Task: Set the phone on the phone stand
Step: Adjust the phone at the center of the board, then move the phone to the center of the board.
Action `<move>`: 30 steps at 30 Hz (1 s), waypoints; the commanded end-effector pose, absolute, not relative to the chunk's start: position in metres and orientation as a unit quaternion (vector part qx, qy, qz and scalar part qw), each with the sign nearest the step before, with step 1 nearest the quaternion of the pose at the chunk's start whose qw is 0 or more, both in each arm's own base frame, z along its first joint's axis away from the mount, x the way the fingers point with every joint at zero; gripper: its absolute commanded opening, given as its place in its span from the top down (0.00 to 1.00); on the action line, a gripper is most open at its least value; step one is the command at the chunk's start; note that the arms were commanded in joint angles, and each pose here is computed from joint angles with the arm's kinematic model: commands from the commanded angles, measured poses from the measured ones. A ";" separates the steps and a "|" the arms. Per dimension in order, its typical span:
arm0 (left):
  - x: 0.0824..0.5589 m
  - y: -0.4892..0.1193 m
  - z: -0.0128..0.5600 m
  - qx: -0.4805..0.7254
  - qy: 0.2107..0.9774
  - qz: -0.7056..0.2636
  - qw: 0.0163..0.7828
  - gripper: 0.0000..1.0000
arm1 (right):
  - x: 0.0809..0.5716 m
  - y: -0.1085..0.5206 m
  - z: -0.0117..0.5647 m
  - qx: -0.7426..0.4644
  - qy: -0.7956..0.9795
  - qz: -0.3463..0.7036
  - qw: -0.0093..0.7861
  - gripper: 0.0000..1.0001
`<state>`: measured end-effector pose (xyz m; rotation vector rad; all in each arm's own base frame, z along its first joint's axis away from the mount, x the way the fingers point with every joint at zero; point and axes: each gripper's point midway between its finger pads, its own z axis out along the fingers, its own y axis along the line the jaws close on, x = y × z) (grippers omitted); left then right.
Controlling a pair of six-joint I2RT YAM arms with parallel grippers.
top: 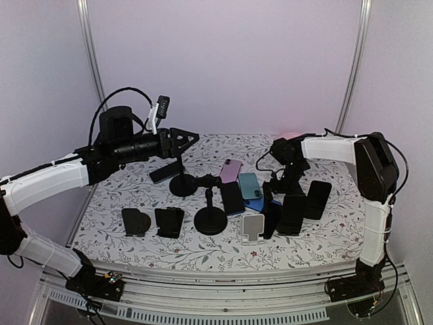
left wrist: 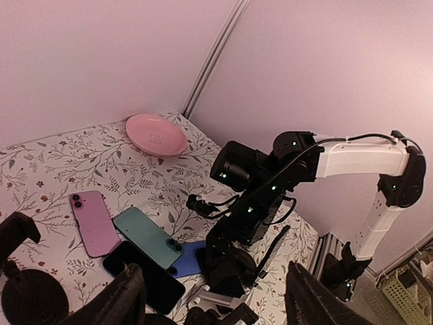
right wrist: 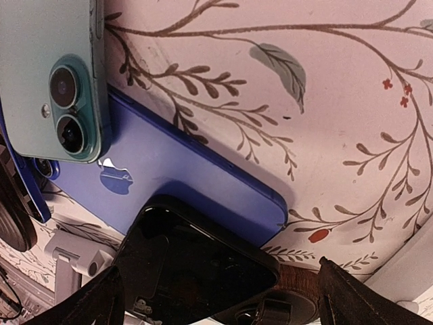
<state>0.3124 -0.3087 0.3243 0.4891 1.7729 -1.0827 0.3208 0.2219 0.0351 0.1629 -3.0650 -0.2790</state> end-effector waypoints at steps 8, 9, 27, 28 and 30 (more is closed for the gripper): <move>0.313 -0.301 0.332 0.197 0.717 -0.448 0.496 0.29 | 0.316 0.233 0.034 0.064 -0.989 -0.124 0.051 0.01; 0.313 -0.301 0.333 0.197 0.716 -0.449 0.497 0.30 | 0.317 0.234 0.034 0.064 -0.989 -0.127 0.051 0.01; 0.314 -0.297 0.333 0.194 0.715 -0.449 0.499 0.30 | 0.334 0.255 0.036 0.063 -0.984 -0.159 0.044 0.01; 0.314 -0.298 0.334 0.194 0.715 -0.450 0.499 0.30 | 0.333 0.255 0.036 0.063 -0.984 -0.161 0.046 0.01; 0.314 -0.298 0.332 0.194 0.714 -0.451 0.498 0.30 | 0.332 0.260 0.036 0.066 -0.982 -0.170 0.048 0.01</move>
